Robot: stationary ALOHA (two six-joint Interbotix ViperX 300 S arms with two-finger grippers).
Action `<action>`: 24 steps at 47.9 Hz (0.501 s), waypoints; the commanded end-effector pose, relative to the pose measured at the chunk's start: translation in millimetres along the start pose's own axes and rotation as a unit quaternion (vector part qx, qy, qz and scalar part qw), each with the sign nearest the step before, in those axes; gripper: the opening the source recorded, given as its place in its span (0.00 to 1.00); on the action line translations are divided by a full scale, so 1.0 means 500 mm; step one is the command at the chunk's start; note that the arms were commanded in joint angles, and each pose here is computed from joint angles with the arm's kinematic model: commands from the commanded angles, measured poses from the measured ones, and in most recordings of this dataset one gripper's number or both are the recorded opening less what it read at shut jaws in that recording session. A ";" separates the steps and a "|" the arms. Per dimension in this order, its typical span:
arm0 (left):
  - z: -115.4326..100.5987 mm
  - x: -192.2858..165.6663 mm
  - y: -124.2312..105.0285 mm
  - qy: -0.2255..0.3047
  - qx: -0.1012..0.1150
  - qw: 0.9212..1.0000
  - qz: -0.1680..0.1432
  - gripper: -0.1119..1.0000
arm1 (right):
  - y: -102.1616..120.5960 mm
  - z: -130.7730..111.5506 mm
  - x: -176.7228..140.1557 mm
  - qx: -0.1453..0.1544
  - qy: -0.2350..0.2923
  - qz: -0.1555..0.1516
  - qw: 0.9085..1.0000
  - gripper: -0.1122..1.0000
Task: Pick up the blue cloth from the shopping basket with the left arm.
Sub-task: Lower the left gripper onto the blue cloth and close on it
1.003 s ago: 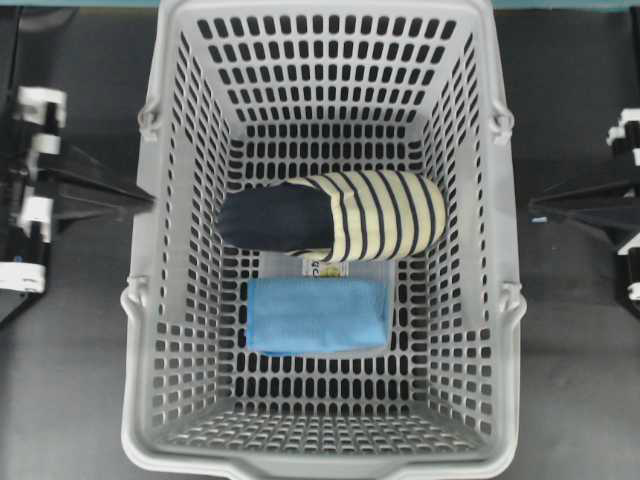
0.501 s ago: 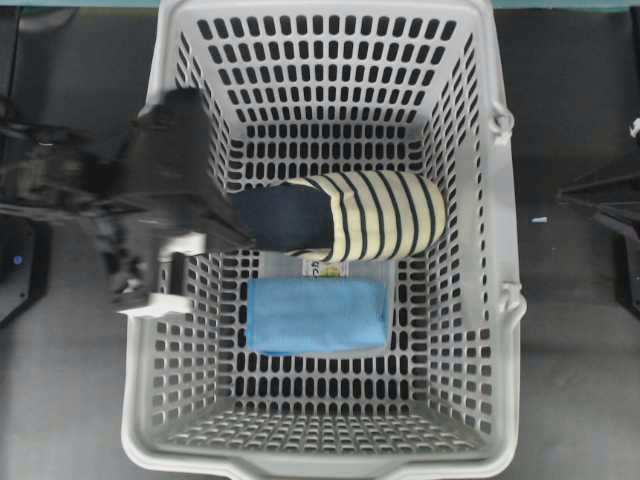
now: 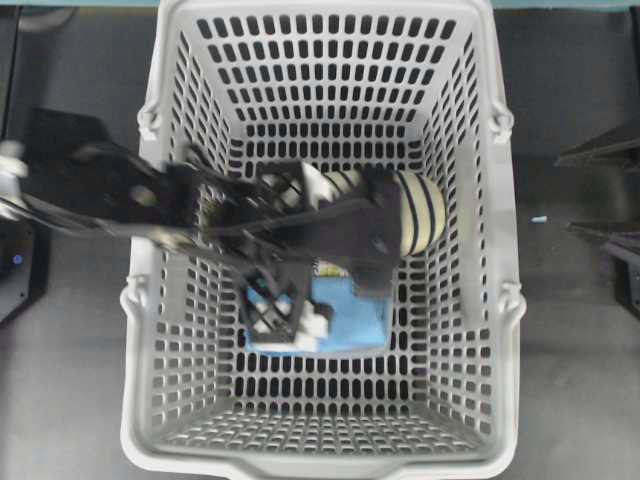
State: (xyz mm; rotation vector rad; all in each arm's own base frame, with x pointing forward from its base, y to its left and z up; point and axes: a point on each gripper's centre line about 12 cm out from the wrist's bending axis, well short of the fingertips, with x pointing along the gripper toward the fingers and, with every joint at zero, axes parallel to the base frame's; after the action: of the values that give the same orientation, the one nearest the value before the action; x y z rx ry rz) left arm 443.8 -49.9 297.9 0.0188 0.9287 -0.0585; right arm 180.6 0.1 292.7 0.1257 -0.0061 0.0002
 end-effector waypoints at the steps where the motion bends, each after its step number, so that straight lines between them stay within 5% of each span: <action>1: 0.017 0.008 -0.015 0.001 0.006 1.000 -0.003 0.87 | 0.002 0.014 0.003 0.002 -0.010 0.002 1.000 0.81; 24: -0.082 0.147 -0.015 0.110 -0.004 0.994 0.005 0.88 | 0.002 0.015 0.001 0.002 -0.011 0.002 1.000 0.81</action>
State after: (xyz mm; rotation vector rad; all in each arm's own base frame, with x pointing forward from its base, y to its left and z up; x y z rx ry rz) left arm 456.6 -59.8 215.4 0.0223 1.1566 -0.0459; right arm 179.8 0.1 292.9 0.1242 -0.0092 0.0005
